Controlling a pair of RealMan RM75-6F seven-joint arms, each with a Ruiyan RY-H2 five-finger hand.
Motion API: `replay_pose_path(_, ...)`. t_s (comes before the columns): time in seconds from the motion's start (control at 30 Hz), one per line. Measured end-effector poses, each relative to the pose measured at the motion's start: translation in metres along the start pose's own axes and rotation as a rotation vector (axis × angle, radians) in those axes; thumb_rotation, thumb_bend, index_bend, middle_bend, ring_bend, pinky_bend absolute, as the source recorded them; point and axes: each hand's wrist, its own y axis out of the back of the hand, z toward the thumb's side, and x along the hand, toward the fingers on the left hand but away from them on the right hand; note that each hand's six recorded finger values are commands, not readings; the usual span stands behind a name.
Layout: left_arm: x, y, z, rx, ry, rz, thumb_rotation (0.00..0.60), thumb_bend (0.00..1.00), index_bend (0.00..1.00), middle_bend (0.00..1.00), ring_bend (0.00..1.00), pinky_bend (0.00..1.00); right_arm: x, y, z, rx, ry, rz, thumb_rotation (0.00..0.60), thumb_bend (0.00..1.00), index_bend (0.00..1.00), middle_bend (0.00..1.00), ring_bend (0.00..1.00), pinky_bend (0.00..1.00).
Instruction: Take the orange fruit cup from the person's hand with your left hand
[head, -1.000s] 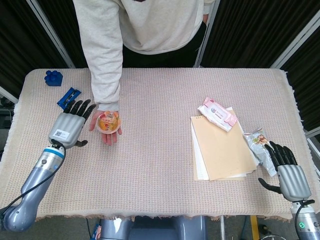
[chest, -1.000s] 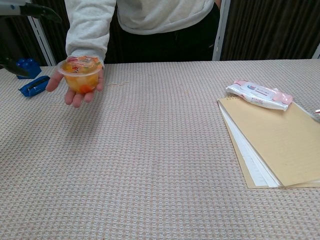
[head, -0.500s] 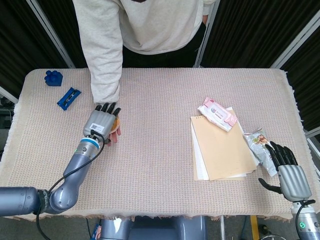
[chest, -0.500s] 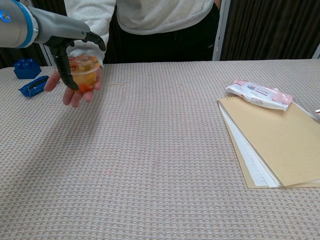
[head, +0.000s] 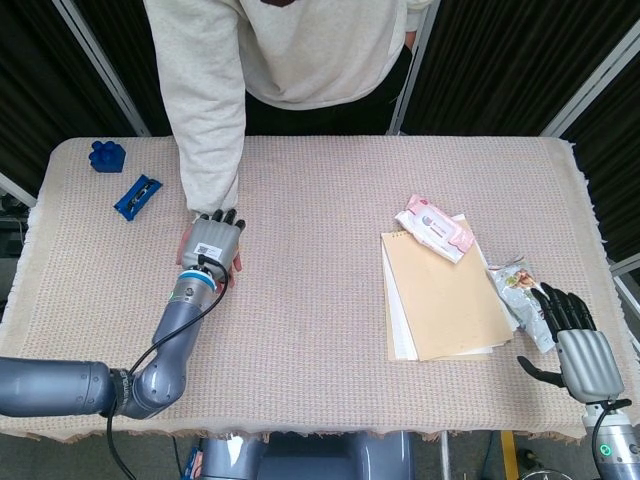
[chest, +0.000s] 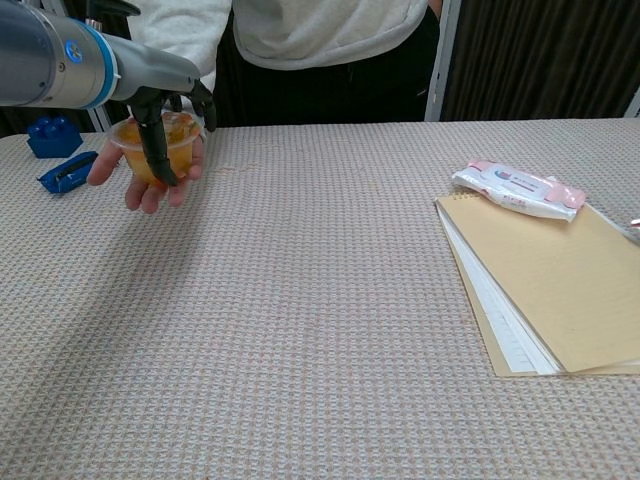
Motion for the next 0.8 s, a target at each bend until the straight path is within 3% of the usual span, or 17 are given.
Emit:
replay_pose_path(0.1, 0.000, 0.000, 0.003, -0.009, 0.001, 0.001, 0.600, 0.47, 0.60, 0.48, 0.45, 0.48, 0.000, 0.000, 0.000, 0.000, -0.001, 0.000, 0.600, 0.12, 0.00, 0.00, 0.00, 0.00)
replay_pose_path(0.33, -0.004, 0.009, 0.008, -0.049, -0.026, 0.086, 0.600, 0.59, 0.74, 0.60, 0.54, 0.54, 0.000, 0.000, 0.000, 0.004, -0.002, 0.000, 0.600, 0.12, 0.00, 0.00, 0.00, 0.00)
replay_pose_path(0.8, -0.048, 0.026, 0.003, -0.107, -0.145, 0.233, 0.600, 0.59, 0.76, 0.61, 0.55, 0.55, 0.000, 0.000, -0.002, 0.010, -0.011, 0.000, 0.600, 0.12, 0.00, 0.00, 0.00, 0.00)
